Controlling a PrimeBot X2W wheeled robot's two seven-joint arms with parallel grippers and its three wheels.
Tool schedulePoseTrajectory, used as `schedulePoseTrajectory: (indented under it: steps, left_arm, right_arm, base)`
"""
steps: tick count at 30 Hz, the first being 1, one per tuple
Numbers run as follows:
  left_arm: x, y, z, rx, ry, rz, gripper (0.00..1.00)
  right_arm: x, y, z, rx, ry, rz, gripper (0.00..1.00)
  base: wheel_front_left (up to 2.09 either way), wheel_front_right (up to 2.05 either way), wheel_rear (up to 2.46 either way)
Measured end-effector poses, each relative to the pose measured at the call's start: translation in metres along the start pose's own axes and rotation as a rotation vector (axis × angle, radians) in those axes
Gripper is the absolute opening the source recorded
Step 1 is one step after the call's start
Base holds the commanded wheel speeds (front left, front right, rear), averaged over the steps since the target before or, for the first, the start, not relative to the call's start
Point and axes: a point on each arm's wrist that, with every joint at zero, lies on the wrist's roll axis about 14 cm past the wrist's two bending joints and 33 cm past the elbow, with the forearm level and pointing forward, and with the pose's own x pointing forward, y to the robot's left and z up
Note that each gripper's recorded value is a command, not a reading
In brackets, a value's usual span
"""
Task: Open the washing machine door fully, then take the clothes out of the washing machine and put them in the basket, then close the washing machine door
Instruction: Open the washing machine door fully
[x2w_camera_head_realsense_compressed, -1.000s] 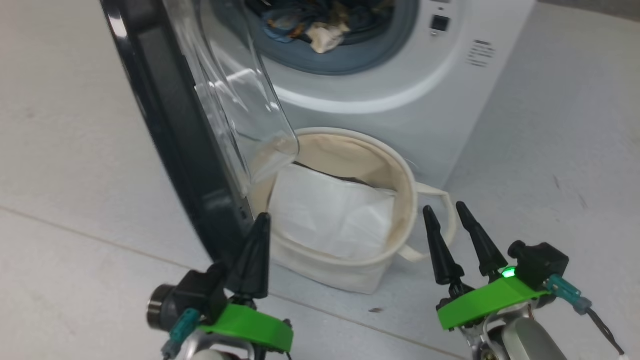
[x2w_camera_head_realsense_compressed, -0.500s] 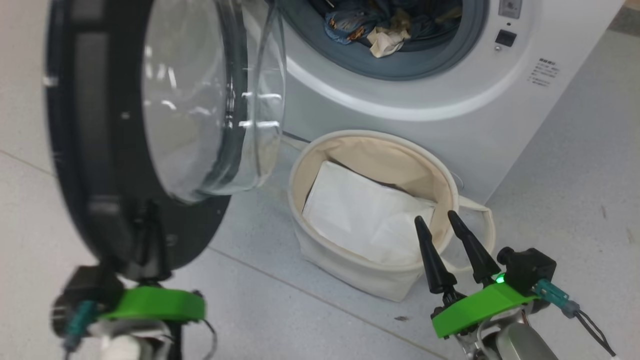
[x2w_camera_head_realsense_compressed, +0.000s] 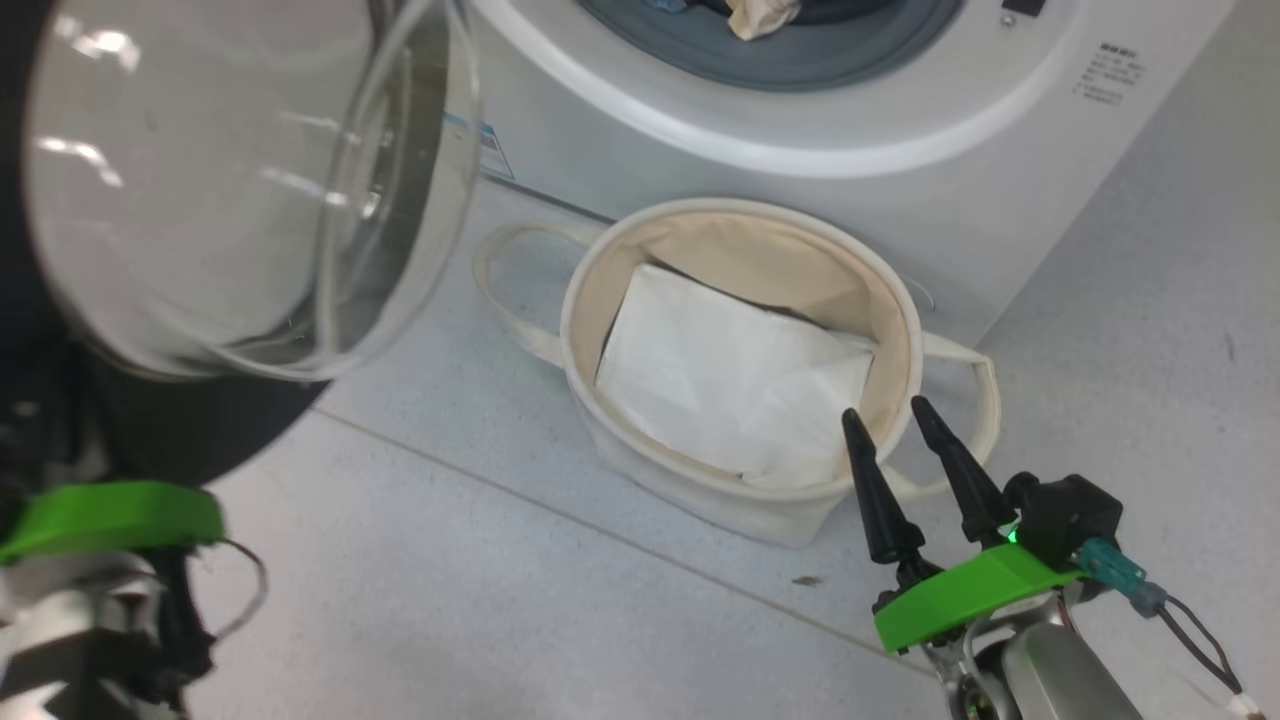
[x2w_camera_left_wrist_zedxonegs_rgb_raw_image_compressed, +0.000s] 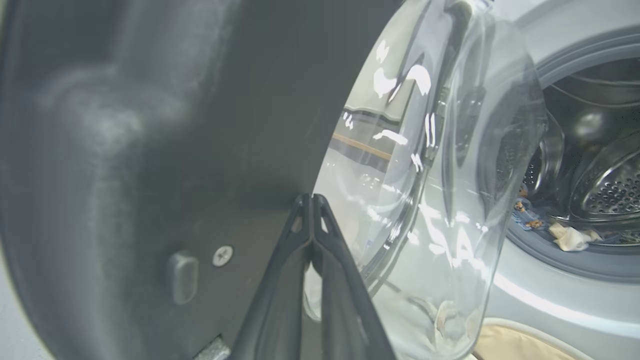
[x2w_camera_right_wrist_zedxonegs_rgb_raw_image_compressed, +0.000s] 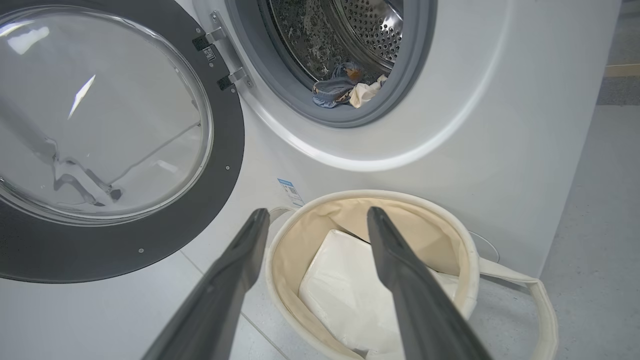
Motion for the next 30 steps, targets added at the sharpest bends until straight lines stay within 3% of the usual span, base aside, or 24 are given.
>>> schedulePoseTrajectory:
  steps: [10,22,30]
  left_arm:
    - [0.029,0.047,-0.017,-0.015,0.036,0.157,0.00]
    - [0.052,0.054,-0.021,-0.029,0.049,0.176,0.00]
    - [0.046,0.031,-0.012,-0.024,0.010,0.099,0.00]
  right_arm:
    - [0.005,-0.023,-0.015,-0.011,0.026,-0.044,1.00]
    - [0.008,-0.027,-0.028,0.000,0.051,-0.046,1.00]
    - [0.007,-0.023,-0.010,-0.012,0.012,-0.041,1.00]
  base:
    - [0.00,0.00,0.00]
    - [0.00,0.00,0.00]
    - [0.00,0.00,0.00]
